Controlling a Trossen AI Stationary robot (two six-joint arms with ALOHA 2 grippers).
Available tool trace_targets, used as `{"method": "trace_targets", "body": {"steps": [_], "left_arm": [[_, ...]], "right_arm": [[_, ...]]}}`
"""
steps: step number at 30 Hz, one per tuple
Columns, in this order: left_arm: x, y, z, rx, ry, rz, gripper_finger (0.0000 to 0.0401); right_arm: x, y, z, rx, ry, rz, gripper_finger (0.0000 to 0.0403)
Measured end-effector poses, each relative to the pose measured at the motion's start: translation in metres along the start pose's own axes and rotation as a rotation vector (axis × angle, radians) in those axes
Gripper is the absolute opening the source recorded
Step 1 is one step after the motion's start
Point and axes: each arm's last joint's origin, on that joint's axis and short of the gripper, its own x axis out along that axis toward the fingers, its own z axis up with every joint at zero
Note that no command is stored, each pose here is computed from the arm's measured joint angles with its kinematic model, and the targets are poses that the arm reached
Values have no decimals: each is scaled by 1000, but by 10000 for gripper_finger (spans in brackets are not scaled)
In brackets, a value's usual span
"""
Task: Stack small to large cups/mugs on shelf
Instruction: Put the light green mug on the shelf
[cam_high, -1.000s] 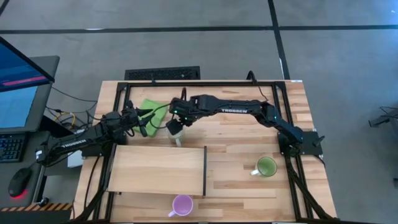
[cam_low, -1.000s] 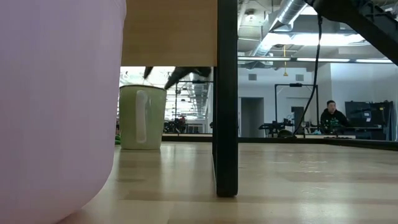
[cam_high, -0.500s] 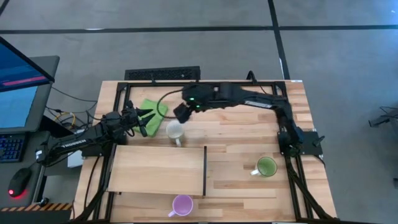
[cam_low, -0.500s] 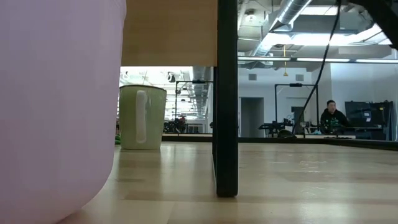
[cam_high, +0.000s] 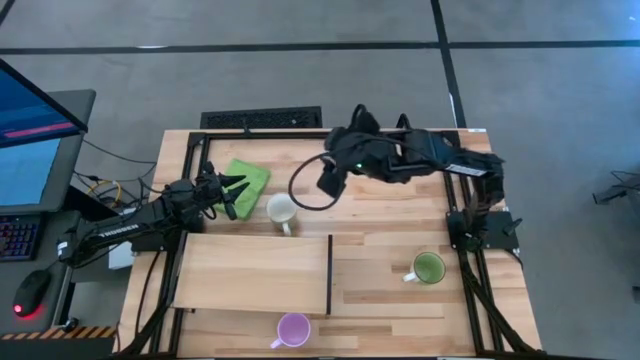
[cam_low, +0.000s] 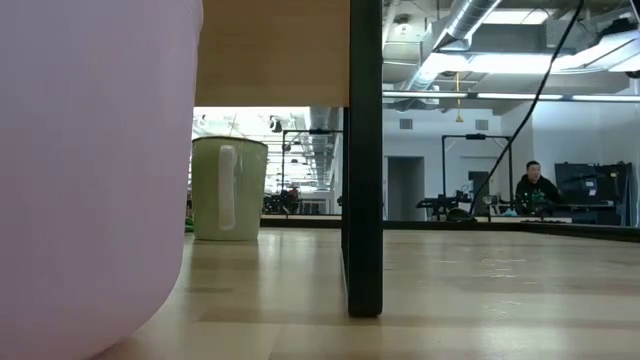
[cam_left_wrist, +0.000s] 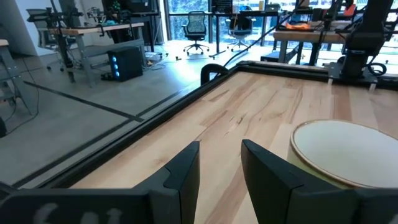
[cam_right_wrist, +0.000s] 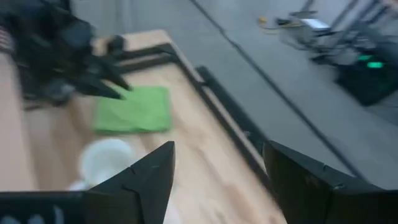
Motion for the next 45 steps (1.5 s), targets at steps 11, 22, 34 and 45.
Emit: {"method": "trace_targets", "body": {"steps": [11, 22, 34, 45], "left_arm": [[0, 0, 3, -10, -4, 3, 110], [-1, 0, 7, -19, -41, 5, 110], [-1, 2, 12, -23, -80, 49, 110], [-1, 2, 12, -22, -82, 61, 110]], "right_arm": [[9, -12, -6, -124, 77, -63, 265], [2, -38, -1, -178, 48, 28, 265], [33, -74, -36, -140, -18, 96, 265], [7, -93, -144, -15, -243, 120, 265]]}}
